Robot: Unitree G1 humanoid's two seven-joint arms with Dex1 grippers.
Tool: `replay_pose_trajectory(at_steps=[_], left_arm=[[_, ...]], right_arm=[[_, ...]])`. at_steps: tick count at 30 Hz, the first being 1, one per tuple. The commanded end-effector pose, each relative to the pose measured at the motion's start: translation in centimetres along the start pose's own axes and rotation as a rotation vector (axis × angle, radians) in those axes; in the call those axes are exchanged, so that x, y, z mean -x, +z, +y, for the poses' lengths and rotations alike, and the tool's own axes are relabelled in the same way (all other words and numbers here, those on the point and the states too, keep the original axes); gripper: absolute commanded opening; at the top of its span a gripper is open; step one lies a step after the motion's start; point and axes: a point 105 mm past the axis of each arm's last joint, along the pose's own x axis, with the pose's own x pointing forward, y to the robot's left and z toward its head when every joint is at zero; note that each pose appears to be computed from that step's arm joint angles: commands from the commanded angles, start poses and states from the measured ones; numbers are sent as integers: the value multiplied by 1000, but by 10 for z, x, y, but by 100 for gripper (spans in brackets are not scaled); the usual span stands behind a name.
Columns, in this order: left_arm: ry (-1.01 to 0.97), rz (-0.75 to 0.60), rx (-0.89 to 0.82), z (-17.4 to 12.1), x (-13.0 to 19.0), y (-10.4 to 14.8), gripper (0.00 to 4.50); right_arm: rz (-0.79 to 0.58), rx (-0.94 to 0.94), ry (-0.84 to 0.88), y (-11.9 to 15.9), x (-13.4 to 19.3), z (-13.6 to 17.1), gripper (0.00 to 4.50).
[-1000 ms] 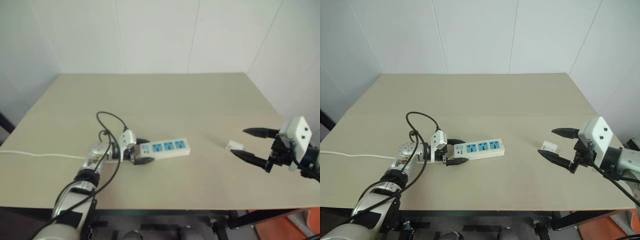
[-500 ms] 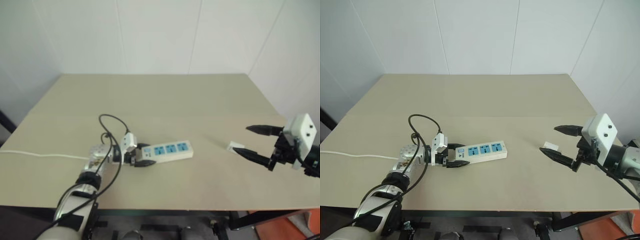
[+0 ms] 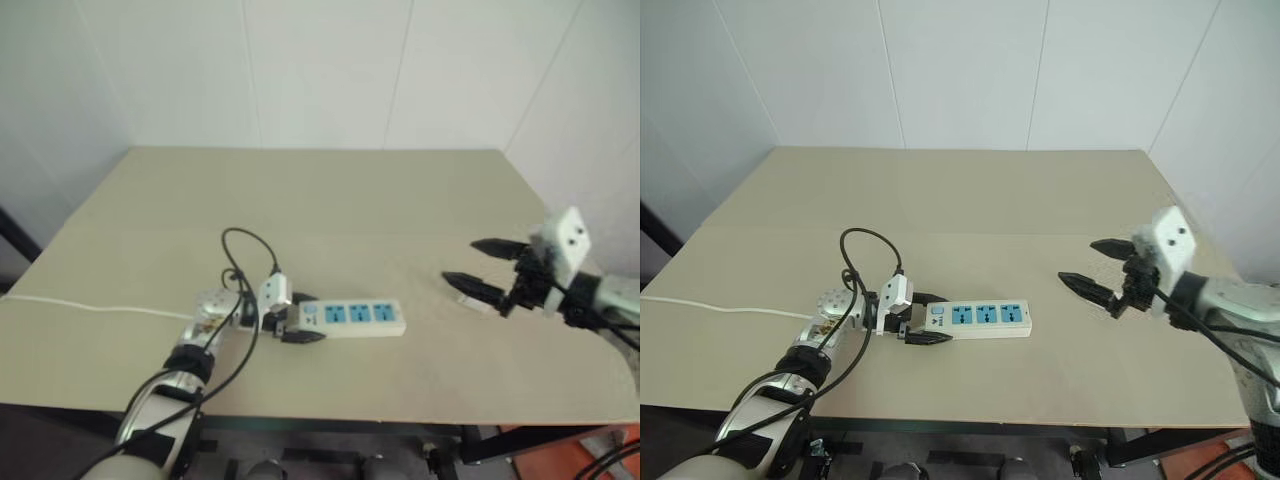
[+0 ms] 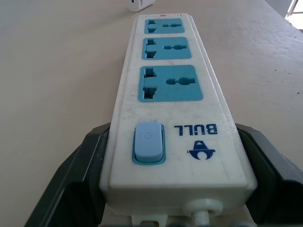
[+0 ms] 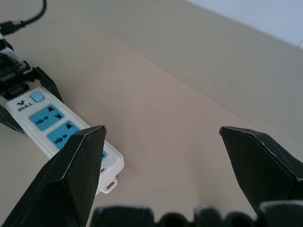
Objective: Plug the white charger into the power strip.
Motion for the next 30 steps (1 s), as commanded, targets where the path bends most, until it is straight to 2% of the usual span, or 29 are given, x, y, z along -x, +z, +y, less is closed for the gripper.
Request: replay_pose_trajectory(at_steps=[1,4,8,16,20,30], left_arm=[[-17,14,4,-5,-7,-4,331],[-21,12,6,-5,-9,-3,331],[-30,8,16,-6,-11,-3,331],[-53,1,36,-10,-13,-3,331],[-54,2,40,-10,-12,-3,331],[-52,5,41,-11,-10,-2,331]], right_arm=[[98,-39,-34,13,2,-15,450],[229,-31,-33,14,-5,-25,450],[373,84,4,14,-19,-31,450],[627,258,157,-12,-33,-47,450],[711,317,214,-21,-34,-55,450],[801,348,230,-37,-48,-70,450]])
